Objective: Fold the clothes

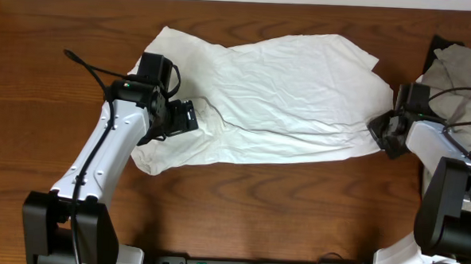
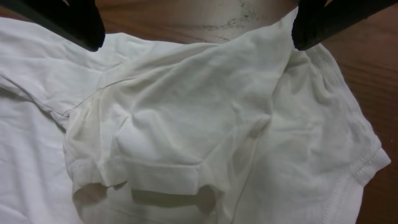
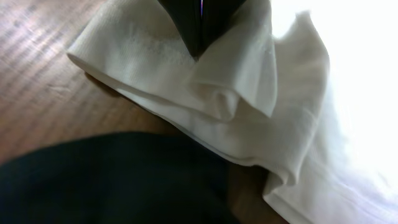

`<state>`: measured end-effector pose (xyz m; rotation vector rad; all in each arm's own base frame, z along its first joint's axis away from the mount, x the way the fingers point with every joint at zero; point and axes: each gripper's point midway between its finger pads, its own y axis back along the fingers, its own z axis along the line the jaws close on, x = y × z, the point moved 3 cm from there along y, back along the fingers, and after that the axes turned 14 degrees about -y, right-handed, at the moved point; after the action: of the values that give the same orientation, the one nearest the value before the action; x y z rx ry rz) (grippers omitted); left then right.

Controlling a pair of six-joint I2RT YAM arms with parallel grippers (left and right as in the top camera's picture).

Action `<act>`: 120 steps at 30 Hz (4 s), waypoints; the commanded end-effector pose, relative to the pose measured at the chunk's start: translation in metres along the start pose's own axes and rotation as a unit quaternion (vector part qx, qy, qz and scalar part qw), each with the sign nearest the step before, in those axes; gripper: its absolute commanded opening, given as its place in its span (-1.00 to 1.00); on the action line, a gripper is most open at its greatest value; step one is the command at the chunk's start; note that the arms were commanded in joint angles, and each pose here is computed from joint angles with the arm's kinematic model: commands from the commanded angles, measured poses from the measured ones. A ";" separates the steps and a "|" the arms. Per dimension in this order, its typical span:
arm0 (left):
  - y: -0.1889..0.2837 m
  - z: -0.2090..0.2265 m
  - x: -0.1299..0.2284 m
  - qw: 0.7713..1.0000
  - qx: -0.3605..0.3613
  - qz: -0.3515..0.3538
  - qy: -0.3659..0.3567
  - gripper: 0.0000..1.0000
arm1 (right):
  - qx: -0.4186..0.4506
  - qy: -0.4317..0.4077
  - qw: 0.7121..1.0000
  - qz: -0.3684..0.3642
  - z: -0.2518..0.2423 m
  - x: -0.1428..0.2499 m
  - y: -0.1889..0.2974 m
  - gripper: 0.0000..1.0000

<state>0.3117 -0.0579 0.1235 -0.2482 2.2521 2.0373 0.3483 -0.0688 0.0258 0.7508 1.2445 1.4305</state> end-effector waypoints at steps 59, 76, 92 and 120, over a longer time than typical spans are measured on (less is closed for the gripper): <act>-0.067 -0.099 0.041 0.992 0.023 0.089 -0.084 0.96 | 0.006 0.361 0.920 0.153 0.060 0.171 0.113 -0.97; -0.087 -0.089 -0.002 0.998 0.040 0.023 -0.050 0.96 | 0.052 0.314 0.933 0.166 0.020 0.176 0.076 -0.97; -0.122 -0.086 0.002 0.998 0.030 0.048 -0.042 0.96 | 0.045 0.278 0.950 0.133 0.015 0.172 0.053 -0.95; -0.123 -0.085 0.004 0.997 0.028 0.053 -0.055 0.96 | 0.095 0.251 0.959 0.095 0.005 0.133 0.007 -0.95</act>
<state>0.3371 -0.1578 0.0339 -0.0808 2.3037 1.9344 0.3184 0.0836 0.0255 0.6376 1.7030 1.8276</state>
